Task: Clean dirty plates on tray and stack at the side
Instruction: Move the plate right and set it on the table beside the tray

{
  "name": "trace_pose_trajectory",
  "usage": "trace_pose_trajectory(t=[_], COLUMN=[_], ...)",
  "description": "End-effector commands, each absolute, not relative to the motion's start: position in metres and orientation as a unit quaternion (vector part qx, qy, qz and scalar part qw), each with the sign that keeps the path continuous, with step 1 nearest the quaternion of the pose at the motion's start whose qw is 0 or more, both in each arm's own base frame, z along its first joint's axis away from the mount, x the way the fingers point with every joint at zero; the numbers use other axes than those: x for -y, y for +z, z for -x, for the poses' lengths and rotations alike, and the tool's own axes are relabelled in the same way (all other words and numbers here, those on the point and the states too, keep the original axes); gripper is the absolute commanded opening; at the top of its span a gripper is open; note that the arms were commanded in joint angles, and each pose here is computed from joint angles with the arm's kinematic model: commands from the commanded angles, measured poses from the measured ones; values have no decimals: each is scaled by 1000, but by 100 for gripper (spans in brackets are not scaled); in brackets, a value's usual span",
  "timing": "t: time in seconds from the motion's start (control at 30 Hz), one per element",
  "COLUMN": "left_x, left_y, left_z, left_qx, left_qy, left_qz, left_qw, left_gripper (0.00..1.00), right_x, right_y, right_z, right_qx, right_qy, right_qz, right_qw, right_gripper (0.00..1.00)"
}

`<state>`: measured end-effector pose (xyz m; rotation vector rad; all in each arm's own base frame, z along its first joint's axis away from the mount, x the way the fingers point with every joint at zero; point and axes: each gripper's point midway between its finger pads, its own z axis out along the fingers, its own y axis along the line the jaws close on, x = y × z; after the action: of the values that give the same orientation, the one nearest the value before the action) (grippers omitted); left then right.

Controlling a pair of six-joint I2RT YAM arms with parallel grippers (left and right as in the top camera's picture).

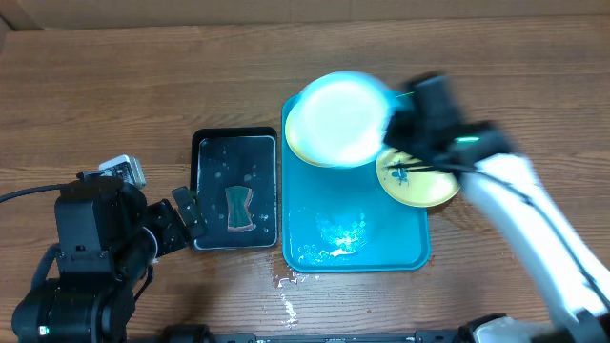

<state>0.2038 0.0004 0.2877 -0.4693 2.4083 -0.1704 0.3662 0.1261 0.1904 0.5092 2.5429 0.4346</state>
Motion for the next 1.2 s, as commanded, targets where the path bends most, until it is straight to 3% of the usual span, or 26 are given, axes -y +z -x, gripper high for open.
trace_pose_trajectory(t=[0.0, 0.2, 0.43, 0.67, 0.9, 1.03, 1.17], left_x=[-4, -4, -4, -4, -4, -4, -4], left_y=[294, 294, 294, 294, 294, 294, 294], left_z=[-204, -204, -204, -204, -204, -204, -204], left_qx=[-921, -921, -921, -921, -921, -921, -921], left_qy=[-55, -56, -56, -56, -56, -56, -56], left_qz=[174, 174, 174, 174, 174, 174, 174], left_qw=[345, 345, 345, 345, 345, 345, 345], left_gripper=[100, 100, 100, 100, 100, 100, 100], right_x=[-66, 93, 177, 180, 144, 122, 99], right_y=[232, 196, 142, 85, 42, 43, 63], right_z=[-354, -310, -263, -246, -234, -242, -263], right_qx=[-900, -838, -772, -776, -803, -829, -869], right_qy=[214, 87, 24, -4, -10, -13, -9], right_qz=[-277, -492, -619, -628, -596, -560, -495], right_qw=[259, 218, 140, 52, -7, -11, 22], right_gripper=[4, 4, 4, 4, 6, 30, 36])
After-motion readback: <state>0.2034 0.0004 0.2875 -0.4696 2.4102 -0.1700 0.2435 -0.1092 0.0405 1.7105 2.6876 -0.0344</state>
